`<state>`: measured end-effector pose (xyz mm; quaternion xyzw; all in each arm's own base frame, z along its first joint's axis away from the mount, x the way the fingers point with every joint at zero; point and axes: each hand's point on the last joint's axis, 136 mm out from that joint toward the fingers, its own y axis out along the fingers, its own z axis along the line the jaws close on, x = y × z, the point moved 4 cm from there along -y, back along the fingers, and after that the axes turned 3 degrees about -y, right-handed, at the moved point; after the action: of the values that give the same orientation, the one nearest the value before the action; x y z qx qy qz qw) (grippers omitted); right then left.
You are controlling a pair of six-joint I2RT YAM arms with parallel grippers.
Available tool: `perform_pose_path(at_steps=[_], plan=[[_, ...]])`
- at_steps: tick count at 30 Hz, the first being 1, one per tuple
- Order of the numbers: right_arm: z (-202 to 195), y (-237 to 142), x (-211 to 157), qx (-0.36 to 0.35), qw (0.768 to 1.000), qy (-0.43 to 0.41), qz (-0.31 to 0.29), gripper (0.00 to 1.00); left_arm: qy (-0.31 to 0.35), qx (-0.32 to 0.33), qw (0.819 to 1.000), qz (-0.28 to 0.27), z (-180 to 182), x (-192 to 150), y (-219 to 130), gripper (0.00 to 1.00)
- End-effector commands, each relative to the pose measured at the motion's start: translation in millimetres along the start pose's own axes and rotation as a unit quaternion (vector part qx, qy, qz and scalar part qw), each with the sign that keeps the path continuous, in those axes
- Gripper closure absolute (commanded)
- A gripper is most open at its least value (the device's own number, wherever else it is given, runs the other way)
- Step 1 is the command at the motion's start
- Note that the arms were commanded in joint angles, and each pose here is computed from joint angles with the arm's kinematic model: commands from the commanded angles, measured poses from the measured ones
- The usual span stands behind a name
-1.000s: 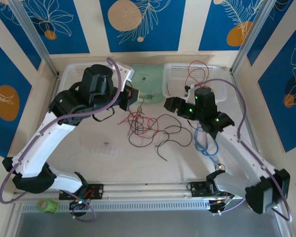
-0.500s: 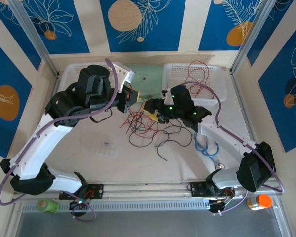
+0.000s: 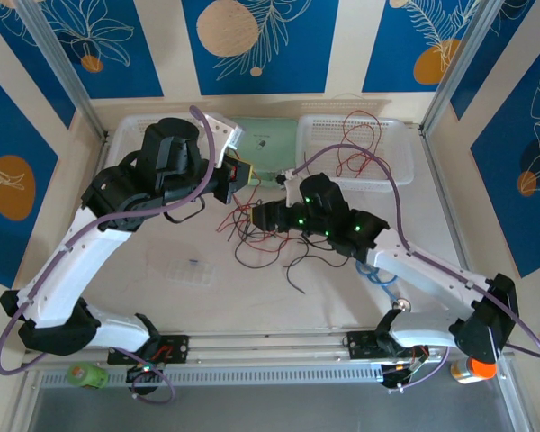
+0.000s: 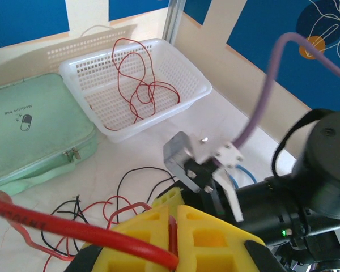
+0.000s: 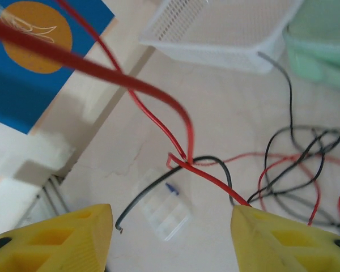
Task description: Untangle the cables
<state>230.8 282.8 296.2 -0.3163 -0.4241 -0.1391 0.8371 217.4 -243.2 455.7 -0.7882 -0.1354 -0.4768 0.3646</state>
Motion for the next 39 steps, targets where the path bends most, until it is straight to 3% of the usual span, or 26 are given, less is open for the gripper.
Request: perform_pose_path(at_steps=[1,9,11,17,21,25,33,39], plan=[[-5.3,4.4,15.2,-0.032,0.991,-0.115,-0.059,0.40,0.005,-0.006,0.999,-0.038,-4.0,15.6,-16.3,1.00],[-16.7,42.6,22.6,-0.050,0.986,-0.116,-0.113,0.41,0.000,-0.008,0.999,-0.047,-5.1,18.6,-21.5,1.00],[-21.1,50.9,23.8,-0.060,0.985,-0.108,-0.124,0.45,0.000,-0.007,0.999,-0.049,-5.0,18.8,-23.2,1.00],[-25.0,35.6,36.0,-0.120,0.979,-0.093,-0.138,1.00,0.003,0.034,0.998,-0.051,6.6,15.9,-29.9,1.00],[-21.6,-9.5,49.8,-0.158,0.970,-0.099,-0.155,1.00,0.008,0.104,0.994,-0.040,26.9,8.1,-23.1,1.00],[-10.9,-50.3,56.1,-0.141,0.973,-0.100,-0.152,1.00,0.009,0.165,0.986,-0.010,47.7,-8.0,2.4,1.00],[2.6,-85.7,37.2,-0.041,0.998,-0.043,-0.001,1.00,0.023,0.265,0.964,0.026,82.9,-32.4,58.5,1.00],[1.2,-113.7,28.5,0.023,0.998,0.037,0.052,1.00,0.041,0.351,0.935,0.038,115.4,-48.2,72.2,1.00]])
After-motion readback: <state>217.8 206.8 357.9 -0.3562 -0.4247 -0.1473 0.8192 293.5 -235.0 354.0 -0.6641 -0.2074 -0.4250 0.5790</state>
